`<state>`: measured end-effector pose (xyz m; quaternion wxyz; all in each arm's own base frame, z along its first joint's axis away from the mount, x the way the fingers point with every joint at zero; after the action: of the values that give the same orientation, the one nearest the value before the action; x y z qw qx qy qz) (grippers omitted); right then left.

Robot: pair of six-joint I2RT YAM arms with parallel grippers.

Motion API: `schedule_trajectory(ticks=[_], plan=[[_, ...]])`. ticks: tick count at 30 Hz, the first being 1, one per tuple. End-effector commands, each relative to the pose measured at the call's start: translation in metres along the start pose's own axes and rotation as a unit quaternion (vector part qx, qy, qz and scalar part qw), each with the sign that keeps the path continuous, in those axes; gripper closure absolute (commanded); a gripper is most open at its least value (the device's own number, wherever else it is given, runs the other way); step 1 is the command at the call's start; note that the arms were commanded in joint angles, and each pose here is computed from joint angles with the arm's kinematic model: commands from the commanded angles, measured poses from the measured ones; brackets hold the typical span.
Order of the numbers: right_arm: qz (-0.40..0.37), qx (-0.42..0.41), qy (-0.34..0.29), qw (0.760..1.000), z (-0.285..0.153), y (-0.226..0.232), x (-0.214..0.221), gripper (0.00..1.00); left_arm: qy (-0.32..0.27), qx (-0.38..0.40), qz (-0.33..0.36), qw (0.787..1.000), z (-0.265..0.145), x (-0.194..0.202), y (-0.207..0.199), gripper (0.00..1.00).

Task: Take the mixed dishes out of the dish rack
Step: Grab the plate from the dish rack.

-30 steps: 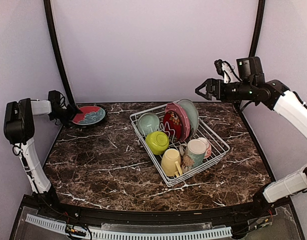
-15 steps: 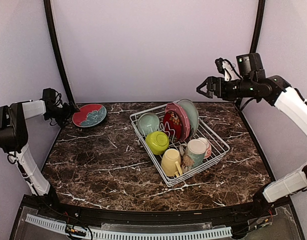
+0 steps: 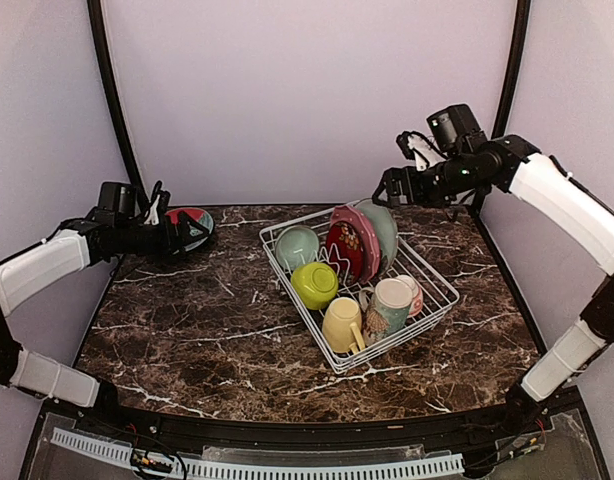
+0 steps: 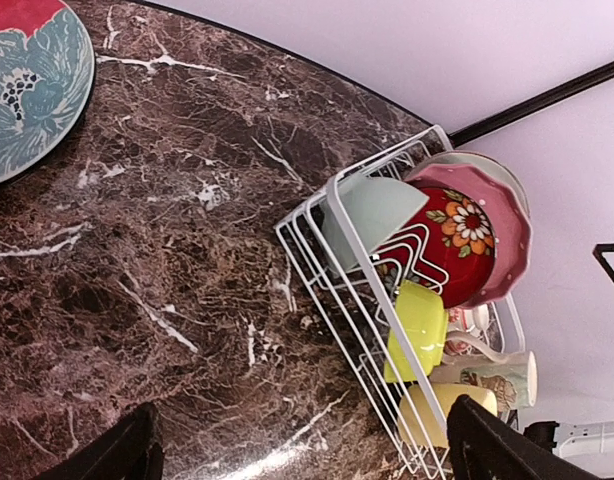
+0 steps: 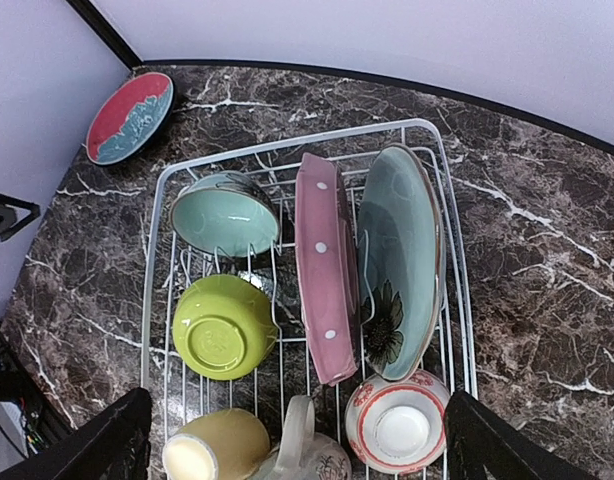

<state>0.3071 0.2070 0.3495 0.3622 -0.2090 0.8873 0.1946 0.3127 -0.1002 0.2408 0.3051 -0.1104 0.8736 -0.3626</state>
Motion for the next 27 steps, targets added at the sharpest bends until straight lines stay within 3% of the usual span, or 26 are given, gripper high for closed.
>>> schedule_trajectory(ticks=[1, 7, 17, 27], plan=[[-0.030, 0.087, 0.056, 0.994, 0.012, 0.004, 0.007, 0.01, -0.002, 0.047, 0.011, 0.999, -0.022, 0.019, -0.011, 0.01], [-0.009, 0.164, 0.089, 0.982, 0.030, -0.015, 0.018, 0.02, 0.003, 0.093, 0.037, 0.995, -0.044, 0.030, -0.032, 0.01], [-0.038, 0.128, 0.098, 0.986, 0.068, 0.004, 0.004, 0.11, 0.002, 0.094, 0.059, 0.994, -0.051, 0.041, -0.042, 0.01], [-0.084, 0.174, 0.115, 0.974, 0.106, 0.008, -0.003, 0.43, 0.000, 0.090, 0.067, 0.994, -0.056, 0.041, -0.047, 0.01]])
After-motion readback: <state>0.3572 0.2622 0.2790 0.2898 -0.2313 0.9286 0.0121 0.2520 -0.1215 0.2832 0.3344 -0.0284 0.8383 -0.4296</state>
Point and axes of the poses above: each gripper's point midway between its finger pads, its own z axis out along the fingers, its own y axis along the line the jaws close on, x = y × z, the point moved 7 cm from there along -z, back along the fingers, and after that the axes turned 7 degrees about -z, right-handed, at the moved point
